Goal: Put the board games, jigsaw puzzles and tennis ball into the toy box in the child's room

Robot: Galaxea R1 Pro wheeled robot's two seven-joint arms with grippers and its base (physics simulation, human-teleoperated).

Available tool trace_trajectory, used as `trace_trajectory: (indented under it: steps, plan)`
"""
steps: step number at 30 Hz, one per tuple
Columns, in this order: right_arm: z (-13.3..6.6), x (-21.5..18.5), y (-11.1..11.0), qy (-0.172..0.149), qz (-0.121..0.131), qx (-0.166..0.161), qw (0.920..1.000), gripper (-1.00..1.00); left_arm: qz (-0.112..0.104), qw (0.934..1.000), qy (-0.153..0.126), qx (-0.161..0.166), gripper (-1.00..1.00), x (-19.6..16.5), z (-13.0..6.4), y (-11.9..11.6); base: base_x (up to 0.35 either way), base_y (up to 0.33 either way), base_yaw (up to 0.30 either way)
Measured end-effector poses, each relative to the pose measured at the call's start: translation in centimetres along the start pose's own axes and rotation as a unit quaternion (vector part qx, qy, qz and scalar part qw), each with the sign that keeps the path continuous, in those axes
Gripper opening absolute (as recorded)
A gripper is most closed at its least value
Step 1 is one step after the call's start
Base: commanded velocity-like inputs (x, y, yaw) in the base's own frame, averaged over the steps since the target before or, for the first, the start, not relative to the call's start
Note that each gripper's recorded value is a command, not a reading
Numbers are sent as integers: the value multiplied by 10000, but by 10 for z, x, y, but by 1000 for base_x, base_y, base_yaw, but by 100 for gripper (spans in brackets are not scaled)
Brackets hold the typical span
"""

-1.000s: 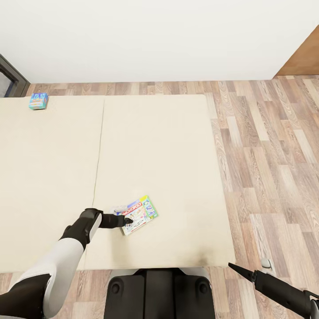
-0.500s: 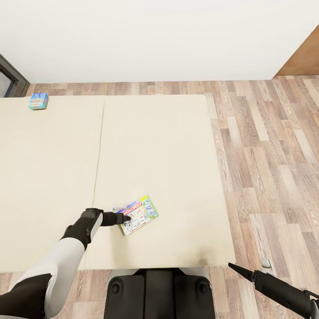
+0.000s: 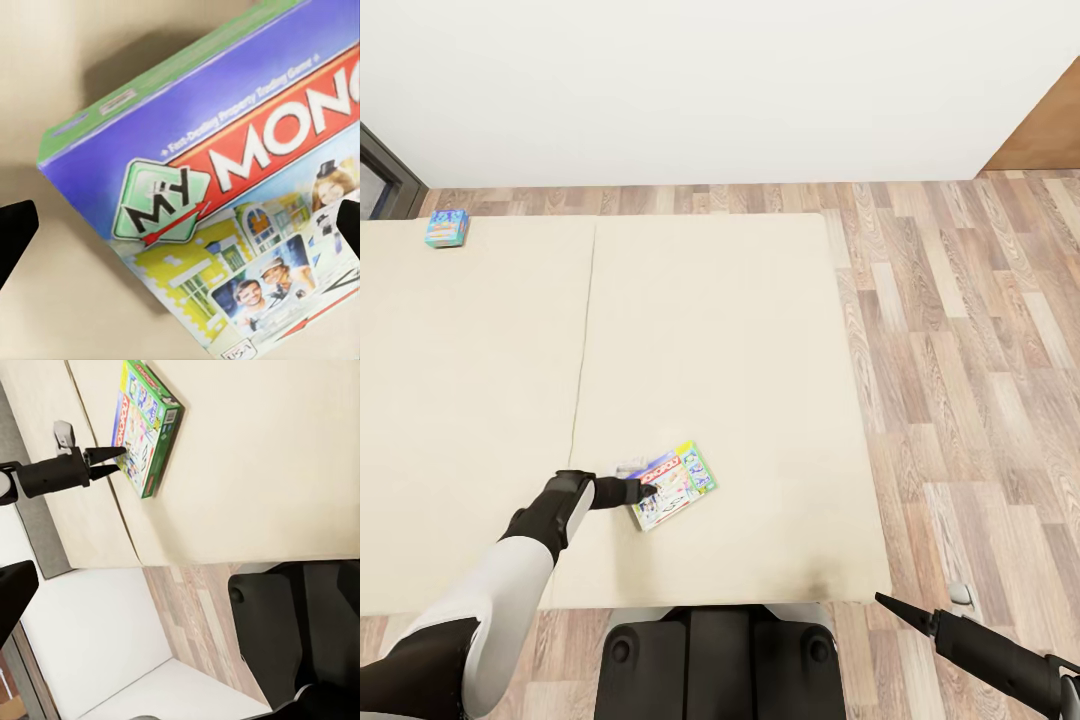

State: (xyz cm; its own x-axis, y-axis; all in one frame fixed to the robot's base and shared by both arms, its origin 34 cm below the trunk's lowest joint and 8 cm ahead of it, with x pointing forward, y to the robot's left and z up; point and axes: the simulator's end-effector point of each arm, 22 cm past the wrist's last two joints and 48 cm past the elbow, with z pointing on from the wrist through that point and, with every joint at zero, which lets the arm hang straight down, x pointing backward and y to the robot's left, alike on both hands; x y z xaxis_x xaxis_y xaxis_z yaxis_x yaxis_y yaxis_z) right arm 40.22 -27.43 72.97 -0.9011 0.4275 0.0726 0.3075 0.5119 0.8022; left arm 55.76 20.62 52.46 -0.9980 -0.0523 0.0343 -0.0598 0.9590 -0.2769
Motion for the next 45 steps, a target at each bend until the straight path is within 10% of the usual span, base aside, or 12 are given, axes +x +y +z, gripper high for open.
trace_trajectory:
  steps: [45]
  plan:
    - [0, 1, -2, 9, 22, 12, 10000, 100, 32, 9999, -103, 91, 100, -8, 1, -11, 0, -129, 0]
